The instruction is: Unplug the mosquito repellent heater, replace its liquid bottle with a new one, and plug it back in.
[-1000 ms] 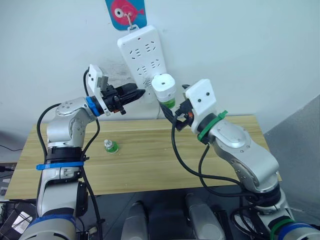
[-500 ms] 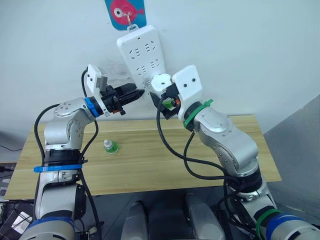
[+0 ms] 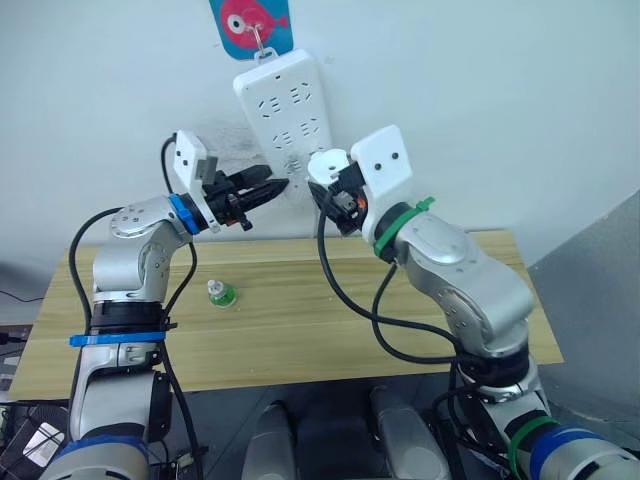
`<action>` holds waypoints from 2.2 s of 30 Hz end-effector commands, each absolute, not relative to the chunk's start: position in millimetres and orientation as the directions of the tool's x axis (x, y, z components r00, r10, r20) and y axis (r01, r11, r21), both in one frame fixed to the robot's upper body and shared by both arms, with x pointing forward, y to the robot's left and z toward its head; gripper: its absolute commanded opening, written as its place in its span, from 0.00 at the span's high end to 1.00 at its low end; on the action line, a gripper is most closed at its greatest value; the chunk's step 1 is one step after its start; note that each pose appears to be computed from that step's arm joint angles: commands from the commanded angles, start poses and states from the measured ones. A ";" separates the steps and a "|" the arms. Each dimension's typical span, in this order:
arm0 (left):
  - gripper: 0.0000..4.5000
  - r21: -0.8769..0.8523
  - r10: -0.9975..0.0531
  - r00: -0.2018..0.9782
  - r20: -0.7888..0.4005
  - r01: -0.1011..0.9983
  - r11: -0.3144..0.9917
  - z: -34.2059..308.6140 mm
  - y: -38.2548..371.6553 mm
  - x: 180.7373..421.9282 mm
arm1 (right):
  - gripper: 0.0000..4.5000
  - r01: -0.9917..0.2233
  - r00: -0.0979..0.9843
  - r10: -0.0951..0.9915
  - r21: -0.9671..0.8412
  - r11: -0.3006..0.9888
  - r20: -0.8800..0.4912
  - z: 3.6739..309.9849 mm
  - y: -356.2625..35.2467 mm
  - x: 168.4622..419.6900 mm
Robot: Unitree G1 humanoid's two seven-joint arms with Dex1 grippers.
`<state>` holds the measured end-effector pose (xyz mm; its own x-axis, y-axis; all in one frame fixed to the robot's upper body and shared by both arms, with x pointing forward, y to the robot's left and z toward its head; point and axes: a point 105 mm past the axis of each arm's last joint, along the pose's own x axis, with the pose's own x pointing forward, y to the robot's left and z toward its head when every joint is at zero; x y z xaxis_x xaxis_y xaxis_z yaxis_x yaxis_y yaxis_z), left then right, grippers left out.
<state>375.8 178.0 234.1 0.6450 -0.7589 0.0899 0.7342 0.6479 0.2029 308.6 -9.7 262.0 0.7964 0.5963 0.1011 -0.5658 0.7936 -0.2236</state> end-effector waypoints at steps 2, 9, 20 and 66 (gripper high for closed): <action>0.71 0.228 -0.675 0.734 0.074 0.646 0.728 223.6 196.6 379.8 | 0.34 -0.591 0.751 0.636 -0.251 0.767 0.177 274.7 -17.5 285.1; 0.63 0.239 -0.663 0.748 0.032 0.638 0.732 195.8 208.6 343.8 | 0.34 -0.550 0.801 0.551 -0.077 0.832 0.233 266.7 -46.0 293.5; 0.00 0.260 -0.757 0.652 -0.025 0.736 0.625 154.3 160.4 270.5 | 0.34 -0.589 0.797 0.537 0.158 0.793 0.277 259.1 -61.0 295.9; 0.51 0.294 -0.755 0.525 0.393 0.706 0.644 209.7 66.1 282.7 | 0.34 -0.645 0.710 0.653 0.616 0.452 0.264 258.9 -48.6 270.8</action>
